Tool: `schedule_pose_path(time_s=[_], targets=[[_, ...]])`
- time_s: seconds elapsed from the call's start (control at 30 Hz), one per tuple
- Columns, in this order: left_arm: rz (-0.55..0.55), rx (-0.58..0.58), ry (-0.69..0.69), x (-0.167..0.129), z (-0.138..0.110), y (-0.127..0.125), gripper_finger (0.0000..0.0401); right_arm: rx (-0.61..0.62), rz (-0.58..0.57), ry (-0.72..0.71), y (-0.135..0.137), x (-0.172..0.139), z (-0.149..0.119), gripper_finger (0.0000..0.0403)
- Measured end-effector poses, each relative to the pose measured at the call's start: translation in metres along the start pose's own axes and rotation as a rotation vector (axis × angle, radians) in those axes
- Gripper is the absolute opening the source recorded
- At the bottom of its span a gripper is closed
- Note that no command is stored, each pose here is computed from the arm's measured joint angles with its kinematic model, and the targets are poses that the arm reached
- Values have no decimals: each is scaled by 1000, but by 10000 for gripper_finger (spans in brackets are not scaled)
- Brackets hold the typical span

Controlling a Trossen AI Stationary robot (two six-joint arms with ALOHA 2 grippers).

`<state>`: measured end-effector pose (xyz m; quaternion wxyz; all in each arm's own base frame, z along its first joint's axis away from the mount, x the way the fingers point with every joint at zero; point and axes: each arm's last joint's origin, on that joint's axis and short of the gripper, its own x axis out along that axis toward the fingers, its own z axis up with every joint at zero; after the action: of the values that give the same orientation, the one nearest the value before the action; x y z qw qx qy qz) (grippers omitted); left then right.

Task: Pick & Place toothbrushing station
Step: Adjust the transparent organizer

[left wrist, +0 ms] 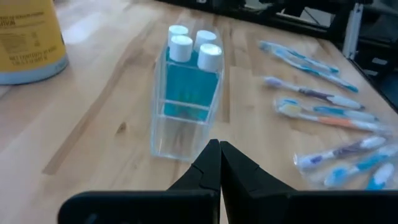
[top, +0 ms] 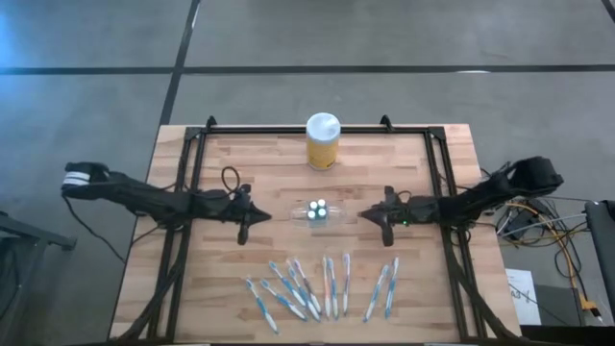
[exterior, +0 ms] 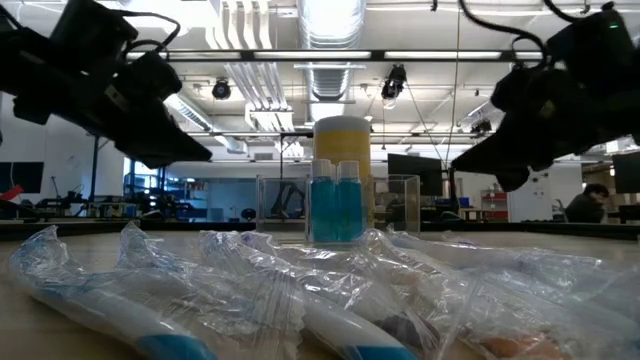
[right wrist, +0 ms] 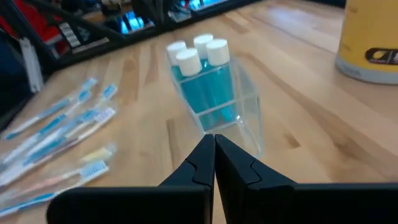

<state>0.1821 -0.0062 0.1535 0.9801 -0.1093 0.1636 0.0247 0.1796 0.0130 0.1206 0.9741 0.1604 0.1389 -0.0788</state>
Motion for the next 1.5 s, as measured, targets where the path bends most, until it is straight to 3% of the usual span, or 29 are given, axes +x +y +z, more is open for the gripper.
schedule_pose_path(time_s=[0.2,0.6,0.83,1.5], targets=[[29,4,46,15,3,-1,2,-12,-59,49,4,26,0,8],[55,-20,147,40,-4,-1,2,0,-74,34,9,37,6,8],[59,-10,166,53,0,-3,3,-63,-104,138,15,61,6,8],[80,-7,170,50,-2,-1,4,-72,-51,160,20,68,7,8]])
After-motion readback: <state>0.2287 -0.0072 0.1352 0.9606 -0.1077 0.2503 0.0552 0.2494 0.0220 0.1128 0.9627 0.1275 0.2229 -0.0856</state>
